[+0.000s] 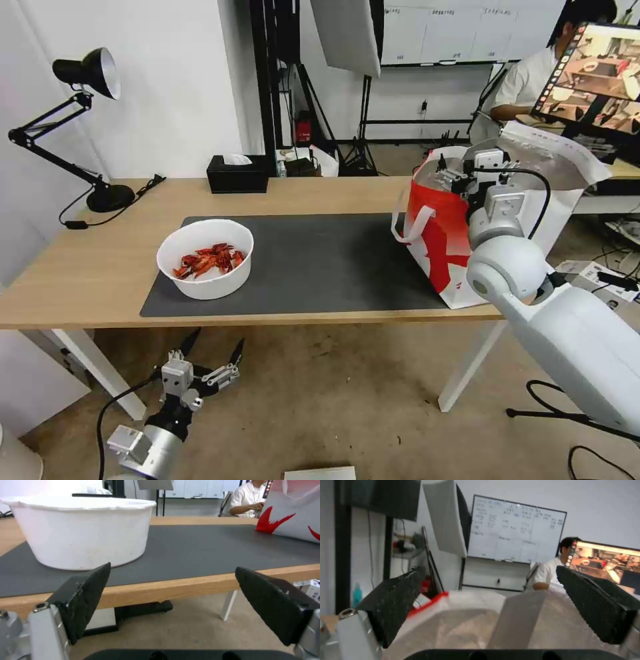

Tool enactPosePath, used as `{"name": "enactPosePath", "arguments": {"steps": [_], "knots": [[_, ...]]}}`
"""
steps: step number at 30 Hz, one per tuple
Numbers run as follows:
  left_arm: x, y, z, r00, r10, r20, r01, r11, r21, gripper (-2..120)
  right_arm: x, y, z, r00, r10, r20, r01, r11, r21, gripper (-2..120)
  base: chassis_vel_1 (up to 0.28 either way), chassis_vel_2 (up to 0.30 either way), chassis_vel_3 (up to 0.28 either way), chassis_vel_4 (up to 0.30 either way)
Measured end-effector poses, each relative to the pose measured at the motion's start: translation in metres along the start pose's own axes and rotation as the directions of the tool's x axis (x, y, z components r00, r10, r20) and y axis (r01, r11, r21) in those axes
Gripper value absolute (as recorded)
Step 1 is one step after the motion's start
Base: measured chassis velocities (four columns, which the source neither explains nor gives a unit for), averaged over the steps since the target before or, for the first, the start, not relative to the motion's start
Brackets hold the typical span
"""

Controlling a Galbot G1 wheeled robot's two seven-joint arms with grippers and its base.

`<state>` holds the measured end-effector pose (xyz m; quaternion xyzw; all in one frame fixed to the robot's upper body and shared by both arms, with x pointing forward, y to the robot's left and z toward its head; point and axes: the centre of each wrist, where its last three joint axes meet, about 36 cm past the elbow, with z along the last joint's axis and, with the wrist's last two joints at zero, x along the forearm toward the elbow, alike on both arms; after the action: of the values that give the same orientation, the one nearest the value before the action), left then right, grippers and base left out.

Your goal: Pick up the trash from the table and place it into the takeout bag.

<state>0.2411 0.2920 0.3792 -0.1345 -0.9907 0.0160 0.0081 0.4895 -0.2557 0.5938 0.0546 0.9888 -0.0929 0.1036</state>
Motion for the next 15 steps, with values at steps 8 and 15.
{"name": "enactPosePath", "arguments": {"steps": [8,15], "knots": [[-0.002,-0.001,0.0,1.0,-0.01,0.01,0.009,1.0,0.006,100,0.035,-0.013,-0.01,0.984,-0.175,0.038,0.179,0.972,-0.152,100,0.0,0.0,0.0,0.0],[-0.008,-0.003,0.0,1.0,-0.008,0.024,0.007,1.0,0.014,100,0.084,-0.023,-0.007,0.901,-0.432,0.049,0.423,0.845,-0.326,100,0.0,0.0,0.0,0.0]]}}
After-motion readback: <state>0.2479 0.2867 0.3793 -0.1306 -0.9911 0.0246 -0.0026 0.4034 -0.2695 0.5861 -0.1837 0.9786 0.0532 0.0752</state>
